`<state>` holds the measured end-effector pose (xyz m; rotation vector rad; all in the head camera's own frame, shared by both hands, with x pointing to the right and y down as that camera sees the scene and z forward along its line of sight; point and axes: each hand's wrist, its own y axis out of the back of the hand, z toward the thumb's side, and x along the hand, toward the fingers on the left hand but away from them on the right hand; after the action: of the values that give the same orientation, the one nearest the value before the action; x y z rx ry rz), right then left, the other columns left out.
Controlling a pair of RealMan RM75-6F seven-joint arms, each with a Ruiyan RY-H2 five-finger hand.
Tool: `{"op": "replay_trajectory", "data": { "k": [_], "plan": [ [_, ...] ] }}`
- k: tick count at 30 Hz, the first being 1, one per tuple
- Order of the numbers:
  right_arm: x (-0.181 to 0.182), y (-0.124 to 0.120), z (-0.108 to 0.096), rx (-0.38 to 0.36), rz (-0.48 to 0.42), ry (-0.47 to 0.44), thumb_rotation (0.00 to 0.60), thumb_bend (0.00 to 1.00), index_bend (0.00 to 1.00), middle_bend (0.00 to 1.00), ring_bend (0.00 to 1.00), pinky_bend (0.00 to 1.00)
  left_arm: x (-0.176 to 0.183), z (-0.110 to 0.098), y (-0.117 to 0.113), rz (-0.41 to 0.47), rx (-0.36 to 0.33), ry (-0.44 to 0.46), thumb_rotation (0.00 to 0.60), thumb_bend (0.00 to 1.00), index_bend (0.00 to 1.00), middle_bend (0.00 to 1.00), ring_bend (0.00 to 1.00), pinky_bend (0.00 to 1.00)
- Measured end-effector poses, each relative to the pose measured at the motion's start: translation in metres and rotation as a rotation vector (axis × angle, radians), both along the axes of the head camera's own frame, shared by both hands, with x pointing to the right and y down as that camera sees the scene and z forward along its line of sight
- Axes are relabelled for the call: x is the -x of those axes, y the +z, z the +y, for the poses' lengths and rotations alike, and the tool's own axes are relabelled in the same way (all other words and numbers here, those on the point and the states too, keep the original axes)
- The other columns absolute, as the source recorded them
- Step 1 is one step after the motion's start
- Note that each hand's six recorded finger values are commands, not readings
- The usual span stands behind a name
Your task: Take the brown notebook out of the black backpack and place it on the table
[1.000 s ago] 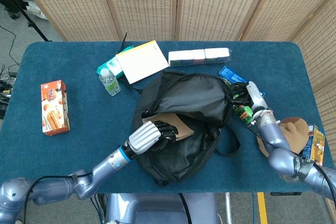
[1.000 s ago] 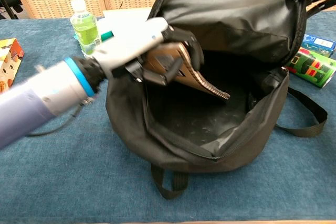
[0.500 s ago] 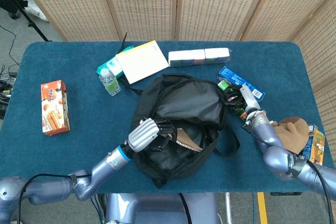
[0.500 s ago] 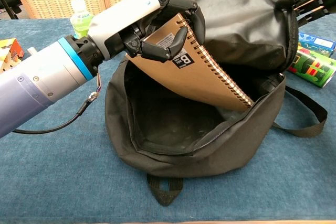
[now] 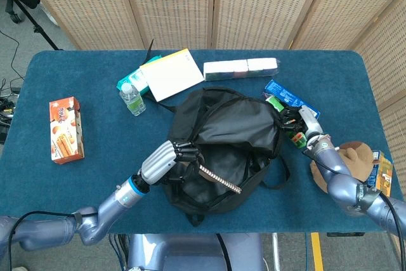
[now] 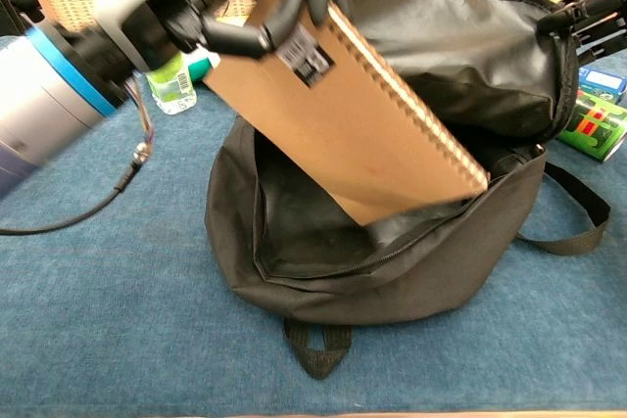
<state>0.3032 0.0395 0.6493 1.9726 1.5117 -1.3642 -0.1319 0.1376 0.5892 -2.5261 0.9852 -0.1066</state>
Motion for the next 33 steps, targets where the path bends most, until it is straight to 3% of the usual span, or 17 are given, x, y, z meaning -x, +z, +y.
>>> {"op": "replay_trajectory", "data": {
  "k": [7, 10, 16, 19, 22, 26, 30, 32, 33],
  "plan": [
    [0.002, 0.006, 0.008, 0.004, 0.011, -0.024, 0.6, 0.75, 0.7, 0.67, 0.42, 0.42, 0.032, -0.022, -0.037, 0.06, -0.023, -0.062, 0.6, 0.68, 0.81, 0.54, 0.38, 0.49],
    [0.001, 0.006, 0.009, -0.005, 0.024, -0.034, 0.6, 0.75, 0.7, 0.67, 0.42, 0.42, 0.056, -0.032, -0.047, 0.014, -0.046, -0.075, 0.6, 0.68, 0.81, 0.55, 0.38, 0.49],
    [0.004, 0.006, 0.012, -0.02, 0.043, -0.052, 0.6, 0.75, 0.7, 0.67, 0.42, 0.42, 0.116, -0.048, -0.067, -0.188, -0.028, -0.016, 0.6, 0.69, 0.81, 0.56, 0.38, 0.49],
    [0.008, 0.006, 0.014, -0.021, 0.046, -0.062, 0.6, 0.75, 0.7, 0.67, 0.42, 0.42, 0.151, -0.055, -0.079, -0.286, 0.032, 0.007, 0.6, 0.69, 0.81, 0.56, 0.38, 0.49],
    [0.013, 0.007, 0.017, -0.02, 0.046, -0.072, 0.6, 0.75, 0.7, 0.67, 0.42, 0.42, 0.177, -0.054, -0.079, -0.353, 0.148, 0.026, 0.6, 0.69, 0.81, 0.56, 0.38, 0.49],
    [0.018, 0.007, 0.02, -0.02, 0.049, -0.087, 0.6, 0.75, 0.7, 0.67, 0.42, 0.42, 0.203, -0.051, -0.063, -0.42, 0.333, 0.025, 0.6, 0.69, 0.81, 0.56, 0.38, 0.49],
    [0.022, 0.007, 0.024, -0.021, 0.06, -0.105, 0.6, 0.75, 0.7, 0.67, 0.42, 0.42, 0.226, -0.058, -0.043, -0.506, 0.39, -0.011, 0.6, 0.68, 0.81, 0.56, 0.38, 0.49],
    [0.023, 0.008, 0.027, -0.023, 0.071, -0.116, 0.6, 0.75, 0.7, 0.67, 0.42, 0.42, 0.232, -0.06, -0.031, -0.556, 0.387, -0.025, 0.6, 0.66, 0.73, 0.47, 0.32, 0.49],
    [0.023, 0.008, 0.028, -0.023, 0.075, -0.12, 0.6, 0.75, 0.7, 0.67, 0.42, 0.42, 0.234, -0.06, -0.025, -0.58, 0.382, -0.03, 0.6, 0.63, 0.61, 0.32, 0.21, 0.45]
  ]
}}
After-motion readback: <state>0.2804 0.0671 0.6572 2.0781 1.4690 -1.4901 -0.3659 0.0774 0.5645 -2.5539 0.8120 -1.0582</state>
